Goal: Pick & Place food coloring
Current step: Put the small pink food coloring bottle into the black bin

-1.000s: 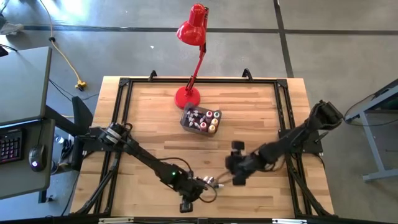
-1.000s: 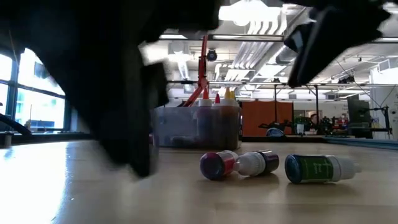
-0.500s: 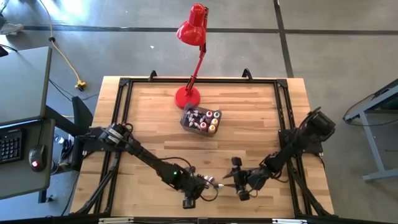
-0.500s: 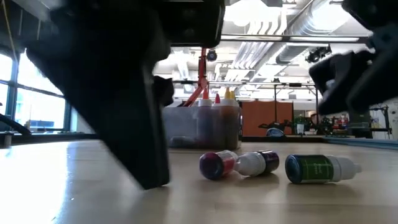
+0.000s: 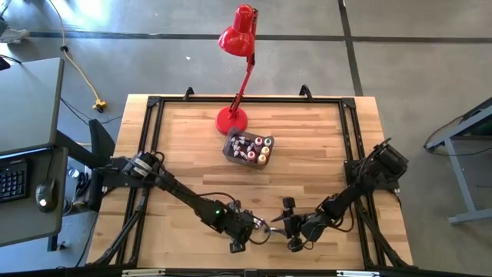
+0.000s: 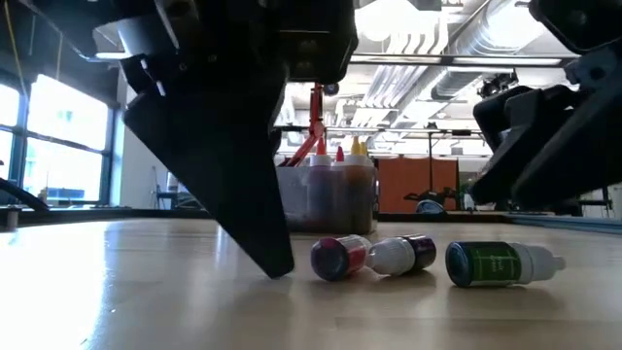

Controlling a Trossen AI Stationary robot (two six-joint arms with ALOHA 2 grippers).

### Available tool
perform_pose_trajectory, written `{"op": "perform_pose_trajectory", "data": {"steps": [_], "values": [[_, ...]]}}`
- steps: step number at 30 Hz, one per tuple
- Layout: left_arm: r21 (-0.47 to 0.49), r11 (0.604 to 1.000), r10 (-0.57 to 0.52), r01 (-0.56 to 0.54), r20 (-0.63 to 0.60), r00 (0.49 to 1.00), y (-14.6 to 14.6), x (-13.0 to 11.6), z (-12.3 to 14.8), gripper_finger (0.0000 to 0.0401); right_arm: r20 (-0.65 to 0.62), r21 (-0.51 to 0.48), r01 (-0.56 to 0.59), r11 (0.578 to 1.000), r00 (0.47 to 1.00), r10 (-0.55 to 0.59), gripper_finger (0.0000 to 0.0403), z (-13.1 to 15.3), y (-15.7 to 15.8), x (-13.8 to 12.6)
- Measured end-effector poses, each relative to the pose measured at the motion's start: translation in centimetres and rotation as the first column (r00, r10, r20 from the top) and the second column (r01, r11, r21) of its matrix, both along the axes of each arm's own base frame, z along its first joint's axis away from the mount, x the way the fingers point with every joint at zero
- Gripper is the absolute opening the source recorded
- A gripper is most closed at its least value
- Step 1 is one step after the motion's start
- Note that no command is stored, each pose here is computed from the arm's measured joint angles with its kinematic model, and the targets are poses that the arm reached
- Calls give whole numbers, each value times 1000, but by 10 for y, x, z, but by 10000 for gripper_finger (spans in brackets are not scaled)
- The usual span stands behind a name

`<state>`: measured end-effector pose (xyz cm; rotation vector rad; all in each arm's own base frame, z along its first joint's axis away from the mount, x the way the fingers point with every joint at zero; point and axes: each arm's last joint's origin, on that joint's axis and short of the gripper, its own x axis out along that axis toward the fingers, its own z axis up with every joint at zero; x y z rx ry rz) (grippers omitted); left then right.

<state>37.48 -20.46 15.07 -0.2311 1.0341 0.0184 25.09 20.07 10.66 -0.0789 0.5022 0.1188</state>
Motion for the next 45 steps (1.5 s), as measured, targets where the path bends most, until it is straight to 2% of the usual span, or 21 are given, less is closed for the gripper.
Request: {"op": "perform_pose_trajectory", "data": {"steps": [6, 9, 13, 18, 29, 36, 40, 45], "values": [[-31, 1000, -7, 6, -28, 1000, 6, 3, -1, 123, -4, -54, -18, 998, 1000, 18, 139, -1, -1, -1], [-38, 999, 2, -4, -41, 999, 11, 6, -3, 140, -17, -65, -24, 998, 1000, 23, 139, -2, -1, -1], [-95, 995, -7, 3, -48, 999, 17, 11, -3, 173, -30, -67, -22, 998, 999, 20, 139, -3, -2, -2], [-146, 985, 90, -94, -38, 995, 20, 15, -1, 197, -31, -65, -22, 998, 999, 20, 139, -3, -2, -2], [-91, 978, 196, -189, 77, 978, 23, 23, -3, 197, -43, -54, -43, 998, 998, 41, 139, -4, -1, -2], [-34, 974, 225, -224, 53, 973, 33, 22, -5, 197, -47, -57, -43, 997, 998, 40, 139, -4, -1, -3], [23, 983, 179, -180, 27, 983, 41, 22, -5, 197, -48, -56, -45, 997, 998, 42, 139, -4, -1, -3], [128, 991, 28, -30, 18, 999, 47, 23, -6, 197, -48, -56, -45, 997, 998, 42, 139, -4, -1, -3]]}}
